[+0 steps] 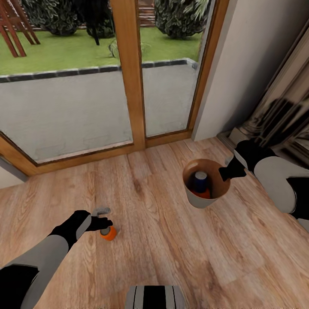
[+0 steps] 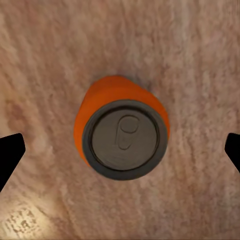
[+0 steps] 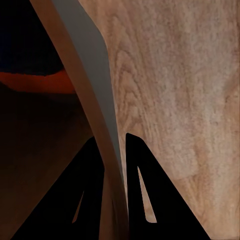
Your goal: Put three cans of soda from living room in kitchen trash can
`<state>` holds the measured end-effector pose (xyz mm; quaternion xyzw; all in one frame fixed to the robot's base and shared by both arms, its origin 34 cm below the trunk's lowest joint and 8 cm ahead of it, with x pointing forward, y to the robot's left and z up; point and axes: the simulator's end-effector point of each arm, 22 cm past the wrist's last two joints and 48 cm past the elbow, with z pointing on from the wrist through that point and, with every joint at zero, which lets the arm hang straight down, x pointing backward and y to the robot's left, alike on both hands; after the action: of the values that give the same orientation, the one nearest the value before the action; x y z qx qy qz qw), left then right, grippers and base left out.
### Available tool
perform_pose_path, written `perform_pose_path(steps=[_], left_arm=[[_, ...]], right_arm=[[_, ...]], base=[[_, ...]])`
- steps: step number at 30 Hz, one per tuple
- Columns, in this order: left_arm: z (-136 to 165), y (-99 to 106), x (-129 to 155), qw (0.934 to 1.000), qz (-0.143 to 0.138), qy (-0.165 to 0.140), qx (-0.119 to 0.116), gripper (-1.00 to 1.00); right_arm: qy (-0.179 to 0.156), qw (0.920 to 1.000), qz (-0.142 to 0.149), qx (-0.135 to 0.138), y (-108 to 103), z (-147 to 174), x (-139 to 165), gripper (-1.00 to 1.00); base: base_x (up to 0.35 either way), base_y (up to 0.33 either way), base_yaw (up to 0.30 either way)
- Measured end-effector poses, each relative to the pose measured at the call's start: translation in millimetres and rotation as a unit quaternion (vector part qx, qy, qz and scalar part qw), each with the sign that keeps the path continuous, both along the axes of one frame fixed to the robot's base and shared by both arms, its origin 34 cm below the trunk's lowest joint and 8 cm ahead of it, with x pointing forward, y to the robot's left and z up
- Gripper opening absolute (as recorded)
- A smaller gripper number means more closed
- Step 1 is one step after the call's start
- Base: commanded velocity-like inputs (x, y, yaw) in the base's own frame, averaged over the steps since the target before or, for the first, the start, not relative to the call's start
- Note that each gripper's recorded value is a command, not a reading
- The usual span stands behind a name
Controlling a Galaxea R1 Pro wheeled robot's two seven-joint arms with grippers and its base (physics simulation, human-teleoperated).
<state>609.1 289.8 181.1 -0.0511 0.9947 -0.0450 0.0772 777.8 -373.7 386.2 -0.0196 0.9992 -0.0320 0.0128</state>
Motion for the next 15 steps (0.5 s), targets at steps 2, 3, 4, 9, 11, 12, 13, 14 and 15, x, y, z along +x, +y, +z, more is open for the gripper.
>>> perform_pose_path(steps=[2, 3, 4, 9, 11, 12, 13, 14, 15], left_arm=[[-1.5, 0.0, -0.9, 1.0000, 0.000, 0.001, 0.000, 1.00], [-2.3, 0.0, -1.3, 1.0000, 0.000, 0.002, 0.000, 1.00], [-3.1, 0.0, -1.8, 1.0000, 0.000, 0.003, 0.000, 1.00], [-7.9, -1.0, 0.1, 1.0000, -0.002, 0.002, -0.001, 1.00], [-13.0, -1.1, -2.3, 1.0000, -0.002, 0.006, -0.001, 1.00], [-15.6, -1.1, -3.6, 1.0000, -0.002, 0.008, -0.001, 1.00], [-15.8, -1.1, -3.7, 1.0000, -0.002, 0.008, -0.001, 1.00], [-16.1, -1.1, -3.5, 1.0000, -0.002, 0.008, -0.001, 1.00], [-16.4, -1.1, -3.4, 1.0000, -0.002, 0.008, -0.001, 1.00]], right_arm=[[0.001, 1.0000, 0.001, -0.001, 0.1, -2.1, -0.2, -1.00], [0.002, 1.0000, 0.001, -0.001, 0.4, -3.2, -0.4, -1.00], [0.003, 1.0000, 0.001, 0.000, 0.6, -4.2, -0.6, -1.00], [0.011, 0.9999, 0.000, 0.003, 2.8, -16.0, -2.7, -1.00], [0.016, 0.9999, 0.001, 0.002, 3.3, -23.7, -4.0, -1.00], [0.019, 0.9998, 0.002, 0.002, 3.3, -27.4, -4.8, -1.00], [0.020, 0.9998, 0.002, 0.000, 2.6, -27.9, -5.0, -1.00], [0.020, 0.9998, 0.003, -0.001, 1.9, -28.4, -5.0, -1.00], [0.021, 0.9998, 0.003, -0.001, 1.4, -29.1, -5.4, -1.00]], base=[[0.000, 0.000, 0.000], [0.000, 0.000, 0.000], [0.000, 0.000, 0.000], [0.000, 0.000, 0.000], [0.000, 0.000, 0.000], [0.000, 0.000, 0.000], [0.000, 0.000, 0.000], [0.000, 0.000, 0.000], [0.000, 0.000, 0.000]])
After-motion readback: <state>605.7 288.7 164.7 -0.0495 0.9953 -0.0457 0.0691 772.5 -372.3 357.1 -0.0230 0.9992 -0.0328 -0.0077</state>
